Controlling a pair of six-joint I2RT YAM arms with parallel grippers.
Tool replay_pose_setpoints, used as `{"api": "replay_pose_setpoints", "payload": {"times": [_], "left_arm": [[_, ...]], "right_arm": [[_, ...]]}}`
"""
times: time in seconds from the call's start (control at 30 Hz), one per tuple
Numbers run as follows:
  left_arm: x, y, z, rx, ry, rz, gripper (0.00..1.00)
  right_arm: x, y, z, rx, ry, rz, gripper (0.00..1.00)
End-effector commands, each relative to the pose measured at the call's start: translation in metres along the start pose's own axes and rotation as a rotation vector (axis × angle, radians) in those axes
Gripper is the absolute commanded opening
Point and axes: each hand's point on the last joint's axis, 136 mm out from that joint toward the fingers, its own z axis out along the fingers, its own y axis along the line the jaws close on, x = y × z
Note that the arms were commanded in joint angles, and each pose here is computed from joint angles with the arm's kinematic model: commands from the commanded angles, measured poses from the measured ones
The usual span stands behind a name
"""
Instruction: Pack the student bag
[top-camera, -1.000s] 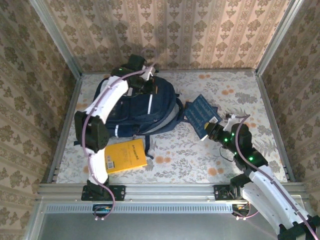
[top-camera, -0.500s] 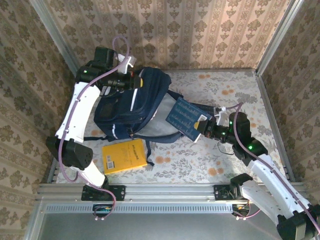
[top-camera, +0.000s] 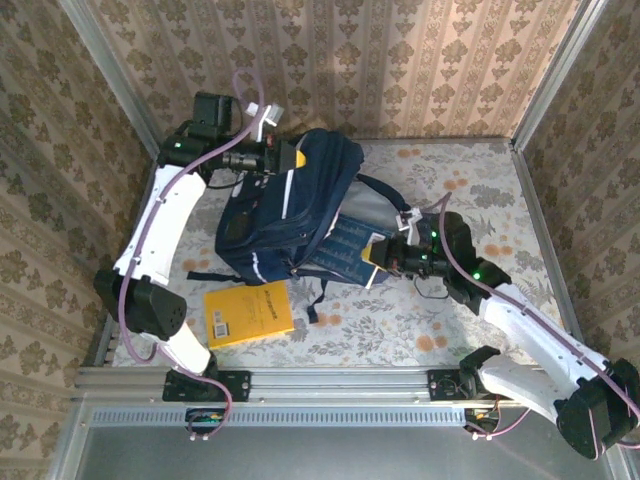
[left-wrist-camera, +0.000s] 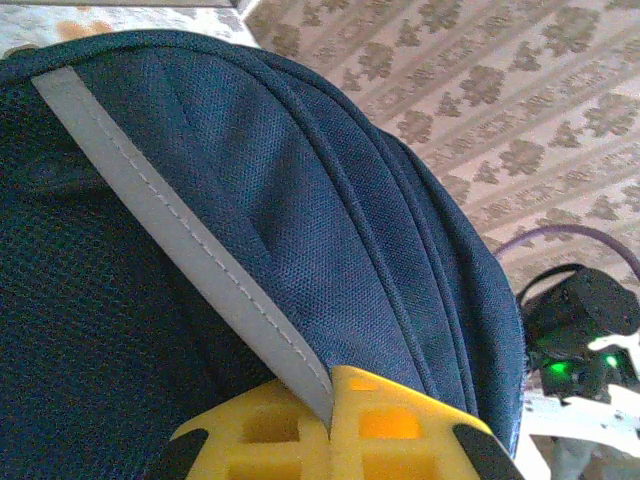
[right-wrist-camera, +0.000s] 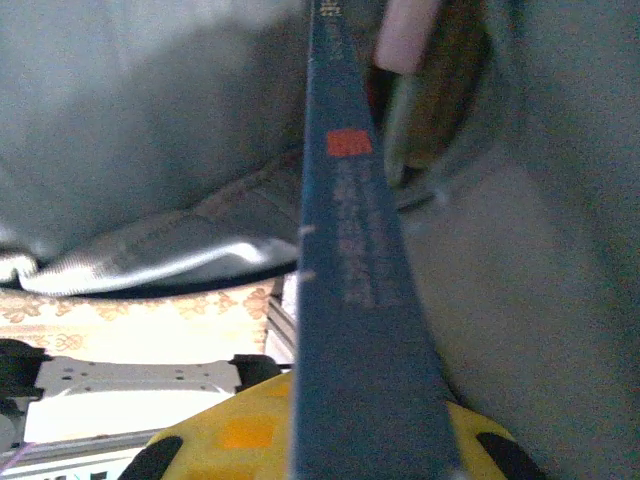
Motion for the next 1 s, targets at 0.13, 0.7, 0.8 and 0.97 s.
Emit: {"api": "replay_pose_setpoints", "payload": {"times": [0.13,0.7,0.8,0.97], "left_arm": [[-0.002,-0.108,-0.027,0.33,-0.04,0.338,0.0],[0.012,-0.103,-0.03,0.341,-0.055,0.366,0.0],[0.011,-0.104,-0.027,0.357,-0.049,0.359,0.0],[0.014,-0.105,-0.022,0.365,-0.037,0.36,0.0]], "right_arm": [[-0.032,0.074,0.002,-0.125,-0.105,-0.076,0.0],[-0.035,-0.016,0.029,0.292,-0.228,-0.003,0.0],[-0.035,-0.022,0.034,0.303,-0.223,0.01,0.0],[-0.04,-0.007,0.049,0.238,-0.198,0.016,0.0]]}}
